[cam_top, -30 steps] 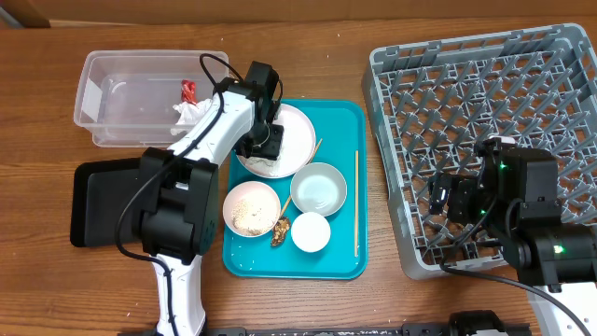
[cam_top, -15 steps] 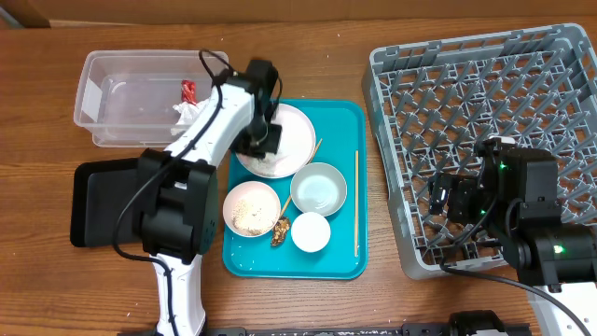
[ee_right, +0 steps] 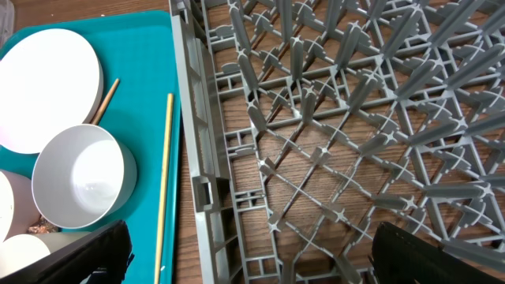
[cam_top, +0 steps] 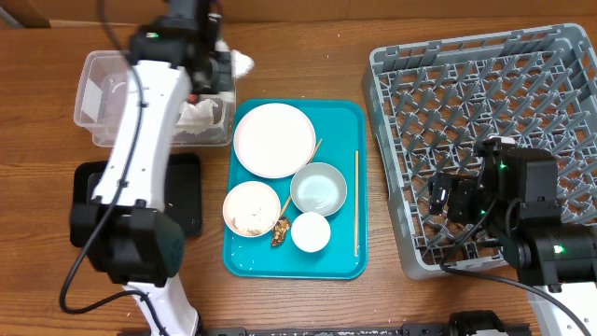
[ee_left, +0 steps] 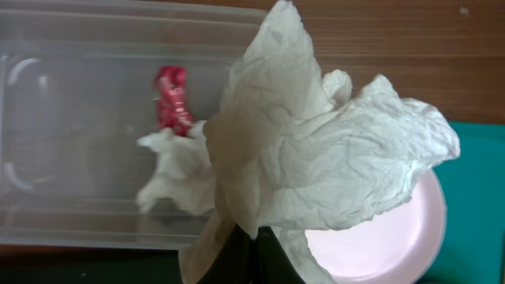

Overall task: Sort waste into correct bins and load items into the dishwasher
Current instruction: 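Drop the tissue into the clear plastic bin with left gripper, then grasp the rim of the pink rice bowl with left gripper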

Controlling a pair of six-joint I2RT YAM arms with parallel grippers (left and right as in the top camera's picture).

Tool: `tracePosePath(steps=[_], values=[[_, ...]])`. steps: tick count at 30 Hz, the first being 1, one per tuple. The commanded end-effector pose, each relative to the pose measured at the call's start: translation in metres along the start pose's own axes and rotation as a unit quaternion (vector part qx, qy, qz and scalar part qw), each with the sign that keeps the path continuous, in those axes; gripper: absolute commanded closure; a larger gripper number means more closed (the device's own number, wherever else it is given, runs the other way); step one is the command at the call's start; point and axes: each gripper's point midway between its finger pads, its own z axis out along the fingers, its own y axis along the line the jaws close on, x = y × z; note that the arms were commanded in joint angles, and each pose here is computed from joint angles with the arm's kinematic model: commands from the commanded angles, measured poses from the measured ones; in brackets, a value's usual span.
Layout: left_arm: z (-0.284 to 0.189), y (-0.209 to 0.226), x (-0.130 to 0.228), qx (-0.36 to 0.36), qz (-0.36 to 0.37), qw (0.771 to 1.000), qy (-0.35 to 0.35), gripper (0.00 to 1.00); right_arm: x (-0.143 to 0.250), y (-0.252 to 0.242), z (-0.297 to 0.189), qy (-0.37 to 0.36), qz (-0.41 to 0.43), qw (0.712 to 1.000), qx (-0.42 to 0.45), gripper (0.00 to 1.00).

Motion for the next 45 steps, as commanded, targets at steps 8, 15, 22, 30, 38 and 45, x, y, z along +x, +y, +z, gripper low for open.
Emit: tracePosePath(steps=[8, 15, 22, 30, 38, 45], values=[[0.005, 0.05, 0.002, -0.015, -0.056, 0.998, 0.014, 0.49, -0.01, 0.002, -0.008, -0.018, -0.005, 1.0, -0.002, 0.0], [-0.001, 0.025, 0.038, 0.024, -0.058, 0.994, 0.089, 0.38, -0.01, 0.002, -0.008, -0.018, -0.005, 1.0, -0.002, 0.0], [-0.017, 0.016, 0.085, 0.014, -0.075, 0.98, 0.185, 0.35, -0.01, 0.002, -0.008, -0.017, -0.005, 1.0, -0.002, 0.0], [-0.071, 0.007, 0.109, 0.011, -0.061, 0.979, 0.194, 0.34, -0.007, 0.002, -0.007, -0.012, -0.004, 1.0, -0.001, 0.0], [-0.109, -0.021, 0.124, -0.01, -0.032, 0.993, 0.118, 0.33, -0.007, 0.002, -0.007, -0.012, -0.004, 1.0, -0.001, 0.0], [-0.073, -0.057, 0.168, 0.003, 0.005, 0.987, 0.16, 0.34, -0.007, 0.002, -0.007, -0.012, -0.004, 1.0, -0.001, 0.0]])
